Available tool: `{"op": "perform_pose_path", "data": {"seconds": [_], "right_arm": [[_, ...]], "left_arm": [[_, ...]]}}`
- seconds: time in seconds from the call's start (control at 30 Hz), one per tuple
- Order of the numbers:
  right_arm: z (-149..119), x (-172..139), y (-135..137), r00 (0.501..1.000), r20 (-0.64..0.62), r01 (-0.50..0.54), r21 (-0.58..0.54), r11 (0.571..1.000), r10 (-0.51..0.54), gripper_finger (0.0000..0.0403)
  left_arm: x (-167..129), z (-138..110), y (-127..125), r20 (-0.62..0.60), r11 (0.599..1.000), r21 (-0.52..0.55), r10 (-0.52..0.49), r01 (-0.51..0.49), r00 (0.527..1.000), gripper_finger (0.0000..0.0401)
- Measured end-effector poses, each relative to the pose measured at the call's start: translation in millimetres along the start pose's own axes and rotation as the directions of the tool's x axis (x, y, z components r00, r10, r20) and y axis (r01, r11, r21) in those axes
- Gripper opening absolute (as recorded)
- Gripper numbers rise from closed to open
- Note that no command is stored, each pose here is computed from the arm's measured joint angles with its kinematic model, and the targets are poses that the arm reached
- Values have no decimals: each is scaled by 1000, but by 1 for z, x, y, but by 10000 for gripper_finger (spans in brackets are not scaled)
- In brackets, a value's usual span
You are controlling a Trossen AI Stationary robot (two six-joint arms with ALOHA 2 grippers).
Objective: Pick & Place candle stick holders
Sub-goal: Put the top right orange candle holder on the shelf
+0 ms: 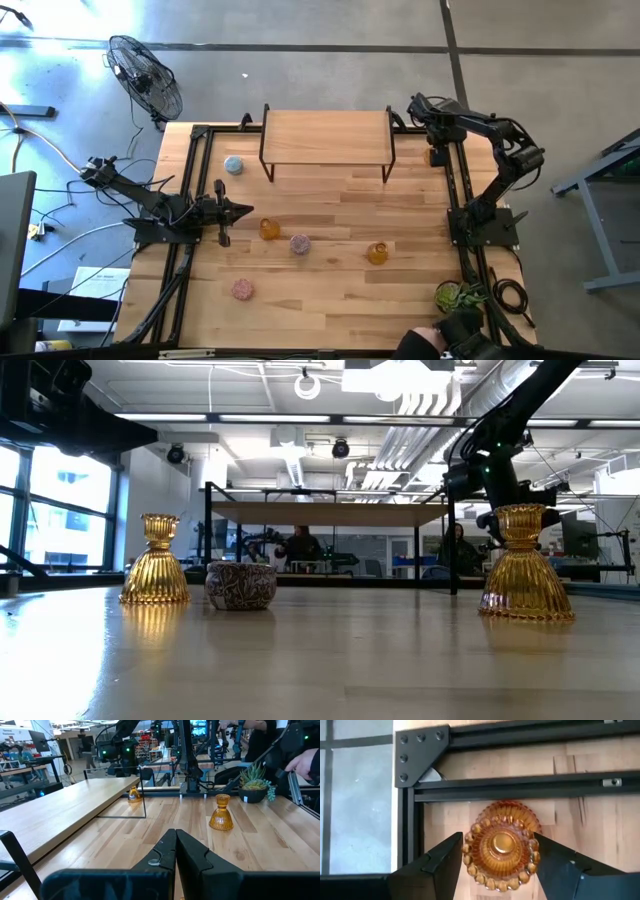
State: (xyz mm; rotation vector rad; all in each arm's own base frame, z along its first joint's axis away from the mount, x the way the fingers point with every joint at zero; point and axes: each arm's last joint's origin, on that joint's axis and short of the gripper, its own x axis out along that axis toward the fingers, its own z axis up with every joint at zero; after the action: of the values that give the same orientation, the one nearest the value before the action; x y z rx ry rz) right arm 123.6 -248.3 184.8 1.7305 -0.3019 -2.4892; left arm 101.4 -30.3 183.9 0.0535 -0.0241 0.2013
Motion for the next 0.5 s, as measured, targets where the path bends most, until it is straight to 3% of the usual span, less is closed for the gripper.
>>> {"op": "perform_pose_path", "data": {"seconds": [0.23, 0.5], "right_arm": [[2, 0, 0, 1000, 30, -9, -7, 1000, 9, 154], [2, 0, 1, 1000, 27, -8, -13, 1000, 9, 154]], "left_arm": [[0, 0, 0, 0, 1000, 0, 0, 0, 1000, 4], [0, 0, 0, 0, 1000, 0, 0, 0, 1000, 4]]}}
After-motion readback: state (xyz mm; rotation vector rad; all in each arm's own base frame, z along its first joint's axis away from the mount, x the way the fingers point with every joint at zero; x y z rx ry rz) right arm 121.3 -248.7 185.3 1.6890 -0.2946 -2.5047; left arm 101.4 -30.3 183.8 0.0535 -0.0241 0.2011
